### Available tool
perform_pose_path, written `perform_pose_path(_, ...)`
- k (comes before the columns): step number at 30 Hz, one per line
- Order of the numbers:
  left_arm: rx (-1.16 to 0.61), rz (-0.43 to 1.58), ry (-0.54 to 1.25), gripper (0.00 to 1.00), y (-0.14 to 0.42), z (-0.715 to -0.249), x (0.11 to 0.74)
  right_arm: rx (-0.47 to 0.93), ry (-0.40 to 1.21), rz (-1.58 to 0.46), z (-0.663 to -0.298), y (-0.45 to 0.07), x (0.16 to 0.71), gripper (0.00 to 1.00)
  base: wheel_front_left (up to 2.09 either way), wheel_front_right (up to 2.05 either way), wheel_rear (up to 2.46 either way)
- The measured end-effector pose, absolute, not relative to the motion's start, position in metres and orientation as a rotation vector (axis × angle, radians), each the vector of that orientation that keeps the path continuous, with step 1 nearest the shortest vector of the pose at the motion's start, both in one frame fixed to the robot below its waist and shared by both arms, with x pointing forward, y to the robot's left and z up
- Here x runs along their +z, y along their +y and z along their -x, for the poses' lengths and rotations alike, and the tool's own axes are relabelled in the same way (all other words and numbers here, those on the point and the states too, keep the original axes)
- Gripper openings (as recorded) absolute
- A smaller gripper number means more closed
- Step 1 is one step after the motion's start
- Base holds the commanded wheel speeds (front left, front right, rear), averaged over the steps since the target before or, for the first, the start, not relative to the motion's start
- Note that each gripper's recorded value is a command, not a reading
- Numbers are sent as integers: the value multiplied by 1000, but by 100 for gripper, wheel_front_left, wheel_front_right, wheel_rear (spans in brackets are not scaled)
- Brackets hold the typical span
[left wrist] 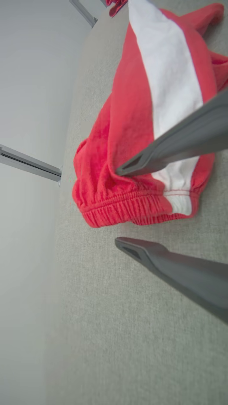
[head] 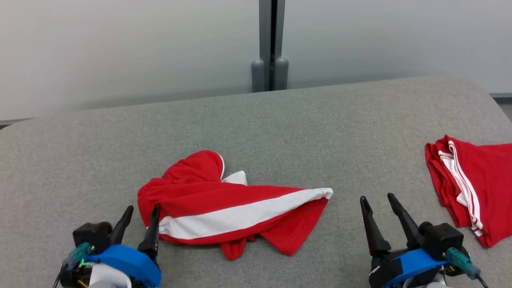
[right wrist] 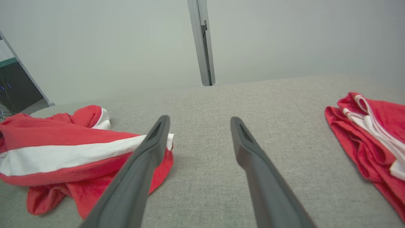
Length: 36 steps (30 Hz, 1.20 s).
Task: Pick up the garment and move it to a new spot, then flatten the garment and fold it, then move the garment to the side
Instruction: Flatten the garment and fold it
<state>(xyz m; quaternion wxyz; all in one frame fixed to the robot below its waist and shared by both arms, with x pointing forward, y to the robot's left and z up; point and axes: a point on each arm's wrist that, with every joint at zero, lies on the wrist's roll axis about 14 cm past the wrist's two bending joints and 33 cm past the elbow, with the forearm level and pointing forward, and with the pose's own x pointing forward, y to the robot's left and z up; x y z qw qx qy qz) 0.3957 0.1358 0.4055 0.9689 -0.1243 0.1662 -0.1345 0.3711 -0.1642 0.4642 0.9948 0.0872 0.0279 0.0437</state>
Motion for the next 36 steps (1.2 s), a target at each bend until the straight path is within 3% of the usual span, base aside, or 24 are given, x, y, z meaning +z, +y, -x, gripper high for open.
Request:
perform_pose_path(6, -216, 194, 234, 100, 152, -375, 425, 105, -19, -174, -370, -160, 488, 100, 0, 0, 0)
perform_pose_path(14, -160, 203, 238, 100, 153, -340, 415, 126, 47, -179, -355, -151, 467, 100, 0, 0, 0)
perform_pose_path(25, -159, 199, 222, 100, 149, -342, 417, 148, 73, -184, -358, -143, 460, 100, 0, 0, 0)
perform_pose_path(36, -134, 217, 282, 100, 158, -340, 398, 176, 172, -297, -397, -122, 434, 100, 0, 0, 0)
